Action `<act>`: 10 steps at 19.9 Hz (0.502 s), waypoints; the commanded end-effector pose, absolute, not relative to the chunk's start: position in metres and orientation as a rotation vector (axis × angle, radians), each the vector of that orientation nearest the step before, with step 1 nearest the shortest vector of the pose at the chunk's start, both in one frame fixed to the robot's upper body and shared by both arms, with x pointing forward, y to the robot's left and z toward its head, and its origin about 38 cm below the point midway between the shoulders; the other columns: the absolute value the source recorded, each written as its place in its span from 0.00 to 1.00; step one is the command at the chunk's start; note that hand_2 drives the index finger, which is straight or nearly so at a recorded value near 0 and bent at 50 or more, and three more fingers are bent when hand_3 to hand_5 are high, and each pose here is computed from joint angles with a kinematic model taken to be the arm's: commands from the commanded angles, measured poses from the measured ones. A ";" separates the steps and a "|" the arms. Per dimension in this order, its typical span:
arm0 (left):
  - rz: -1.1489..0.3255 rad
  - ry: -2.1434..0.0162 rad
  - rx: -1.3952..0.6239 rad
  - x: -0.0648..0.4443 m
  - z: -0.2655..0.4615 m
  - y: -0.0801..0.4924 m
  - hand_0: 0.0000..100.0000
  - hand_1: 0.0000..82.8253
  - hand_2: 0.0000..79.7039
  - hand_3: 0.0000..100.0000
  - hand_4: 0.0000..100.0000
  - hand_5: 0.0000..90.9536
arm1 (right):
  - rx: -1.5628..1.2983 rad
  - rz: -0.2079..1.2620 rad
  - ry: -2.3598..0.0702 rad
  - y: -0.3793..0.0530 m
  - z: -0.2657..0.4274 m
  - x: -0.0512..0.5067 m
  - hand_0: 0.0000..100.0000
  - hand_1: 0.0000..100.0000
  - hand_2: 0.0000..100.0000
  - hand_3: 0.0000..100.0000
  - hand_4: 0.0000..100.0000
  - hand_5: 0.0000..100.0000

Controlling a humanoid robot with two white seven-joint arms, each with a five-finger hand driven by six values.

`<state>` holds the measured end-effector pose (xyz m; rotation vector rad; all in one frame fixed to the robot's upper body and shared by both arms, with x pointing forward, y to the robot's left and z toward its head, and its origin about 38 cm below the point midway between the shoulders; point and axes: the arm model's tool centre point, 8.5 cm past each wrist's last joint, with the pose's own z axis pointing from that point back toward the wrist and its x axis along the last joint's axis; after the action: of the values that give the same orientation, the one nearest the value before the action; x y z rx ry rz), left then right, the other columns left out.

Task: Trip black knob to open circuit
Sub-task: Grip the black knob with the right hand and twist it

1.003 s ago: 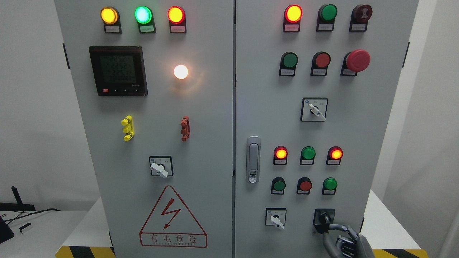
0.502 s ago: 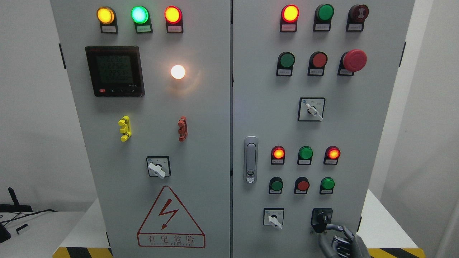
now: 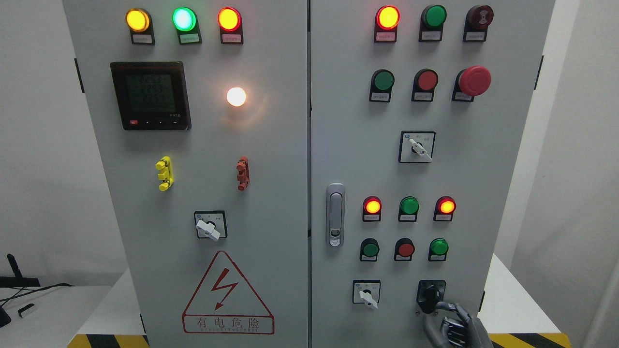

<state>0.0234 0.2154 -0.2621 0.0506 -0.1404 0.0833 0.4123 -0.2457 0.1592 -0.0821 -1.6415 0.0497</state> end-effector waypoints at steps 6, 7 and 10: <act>0.053 -0.141 0.049 0.024 -0.262 0.215 0.12 0.47 0.00 0.00 0.00 0.00 | -0.052 0.056 -1.647 -0.233 0.160 0.413 0.51 0.80 0.41 1.00 1.00 0.92; 0.053 -0.141 0.049 0.024 -0.262 0.215 0.12 0.47 0.00 0.00 0.00 0.00 | -0.051 0.057 -1.648 -0.233 0.161 0.413 0.51 0.80 0.41 1.00 1.00 0.92; 0.053 -0.141 0.049 0.024 -0.262 0.215 0.12 0.47 0.00 0.00 0.00 0.00 | -0.051 0.057 -1.648 -0.233 0.161 0.413 0.52 0.80 0.41 1.00 1.00 0.92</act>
<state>0.0234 0.2154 -0.2621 0.0507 -0.1404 0.0833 0.4133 -0.2385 0.1603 -0.0659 -1.6443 0.0531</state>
